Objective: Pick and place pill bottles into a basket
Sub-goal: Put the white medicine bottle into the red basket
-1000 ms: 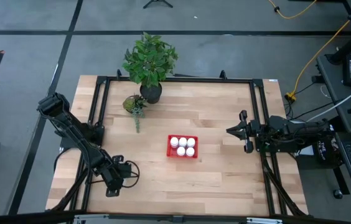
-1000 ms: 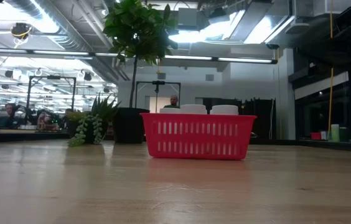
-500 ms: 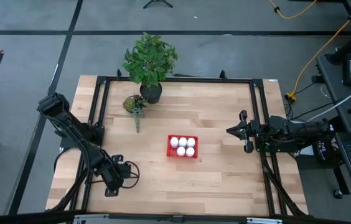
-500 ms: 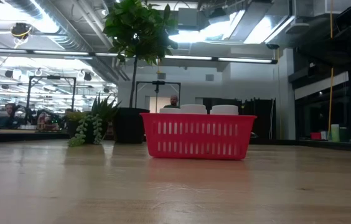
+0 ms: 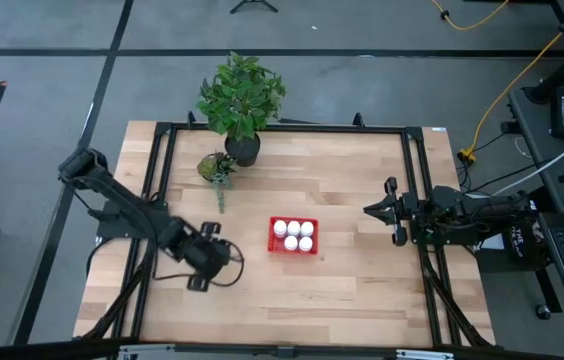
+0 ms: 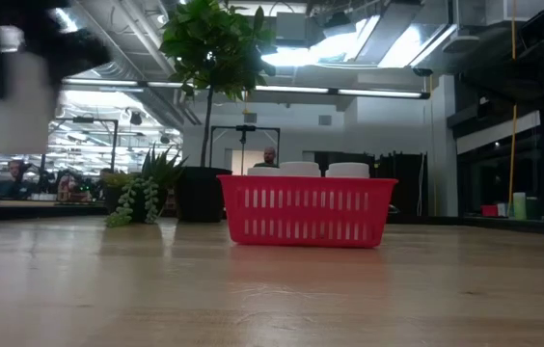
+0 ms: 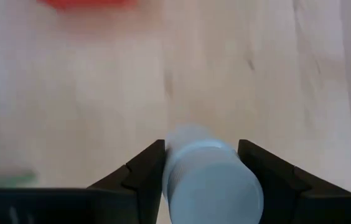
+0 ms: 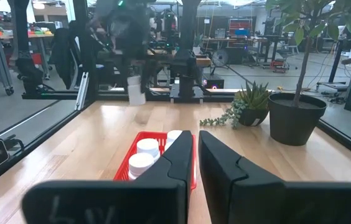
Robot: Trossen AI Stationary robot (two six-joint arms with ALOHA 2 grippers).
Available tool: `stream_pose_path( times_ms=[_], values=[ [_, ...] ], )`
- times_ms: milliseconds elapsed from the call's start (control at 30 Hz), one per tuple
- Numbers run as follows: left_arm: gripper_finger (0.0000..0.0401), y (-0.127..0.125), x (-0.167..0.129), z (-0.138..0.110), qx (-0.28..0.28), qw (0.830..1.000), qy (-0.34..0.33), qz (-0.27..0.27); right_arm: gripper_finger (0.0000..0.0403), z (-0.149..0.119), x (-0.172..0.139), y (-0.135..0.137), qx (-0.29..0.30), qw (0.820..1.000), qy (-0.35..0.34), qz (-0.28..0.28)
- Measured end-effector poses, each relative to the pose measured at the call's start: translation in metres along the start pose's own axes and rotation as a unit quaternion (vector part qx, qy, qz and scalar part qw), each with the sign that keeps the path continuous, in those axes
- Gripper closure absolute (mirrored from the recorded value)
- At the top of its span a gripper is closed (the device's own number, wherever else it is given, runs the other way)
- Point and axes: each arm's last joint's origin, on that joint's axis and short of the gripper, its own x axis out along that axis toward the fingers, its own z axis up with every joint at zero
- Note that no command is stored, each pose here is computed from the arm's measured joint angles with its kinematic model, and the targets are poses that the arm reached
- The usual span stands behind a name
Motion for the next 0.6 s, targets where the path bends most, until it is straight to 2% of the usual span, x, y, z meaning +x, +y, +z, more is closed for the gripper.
stream_pose_path(
  times_ms=[200,433,600],
  values=[
    [0.0225,0.035,-0.014,0.032,0.003,0.999,-0.054,0.003,0.037,0.0,0.0,0.0,0.0,1.0,0.0,0.0],
    [0.0225,0.065,-0.026,0.061,0.003,0.991,-0.134,-0.027,0.037,0.0,0.0,0.0,0.0,1.0,0.0,0.0],
    [0.0225,0.081,-0.024,0.072,0.008,0.992,-0.125,-0.025,0.037,0.0,0.0,0.0,0.0,1.0,0.0,0.0]
  ],
)
